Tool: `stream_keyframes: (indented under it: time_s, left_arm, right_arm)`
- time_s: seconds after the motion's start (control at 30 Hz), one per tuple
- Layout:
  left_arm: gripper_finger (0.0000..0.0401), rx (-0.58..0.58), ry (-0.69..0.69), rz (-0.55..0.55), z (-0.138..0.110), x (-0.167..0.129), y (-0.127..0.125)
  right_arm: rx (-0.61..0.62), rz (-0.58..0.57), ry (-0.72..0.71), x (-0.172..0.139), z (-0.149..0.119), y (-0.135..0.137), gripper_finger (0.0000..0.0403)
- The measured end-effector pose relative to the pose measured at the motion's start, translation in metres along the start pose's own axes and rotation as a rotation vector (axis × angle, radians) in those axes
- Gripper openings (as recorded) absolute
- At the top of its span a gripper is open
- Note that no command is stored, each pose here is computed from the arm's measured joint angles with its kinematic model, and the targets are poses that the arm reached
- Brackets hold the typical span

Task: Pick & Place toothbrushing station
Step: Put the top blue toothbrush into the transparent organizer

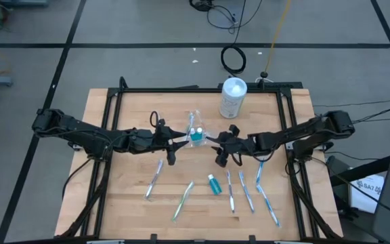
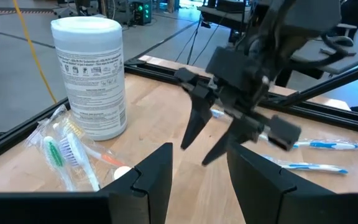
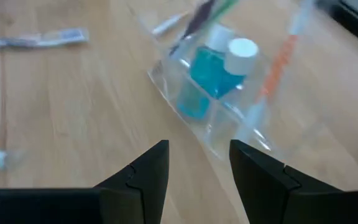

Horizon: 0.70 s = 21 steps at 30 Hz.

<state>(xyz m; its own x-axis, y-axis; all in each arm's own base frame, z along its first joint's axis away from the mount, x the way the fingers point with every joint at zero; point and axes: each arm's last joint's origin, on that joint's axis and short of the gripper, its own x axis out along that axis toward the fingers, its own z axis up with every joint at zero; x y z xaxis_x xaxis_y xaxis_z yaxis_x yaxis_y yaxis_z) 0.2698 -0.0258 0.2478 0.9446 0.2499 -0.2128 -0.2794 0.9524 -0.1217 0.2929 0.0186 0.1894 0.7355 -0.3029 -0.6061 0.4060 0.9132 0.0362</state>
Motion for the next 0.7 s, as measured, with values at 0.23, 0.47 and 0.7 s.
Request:
stream_keyframes:
  time_s: [0.23, 0.47, 0.7]
  left_arm:
    - [0.0157, 0.008, 0.017, 0.005, -0.002, 0.000, 0.000]
    - [0.0157, 0.016, 0.023, 0.011, -0.002, 0.000, 0.001]
    - [0.0157, 0.033, 0.028, 0.017, -0.003, 0.000, 0.002]
  right_arm:
    - [0.187, -0.061, 0.116, -0.037, -0.002, -0.016, 0.0164]
    - [0.384, -0.130, 0.247, -0.072, -0.013, -0.030, 0.0164]
    - [0.544, -0.210, 0.512, -0.088, -0.033, -0.038, 0.0164]
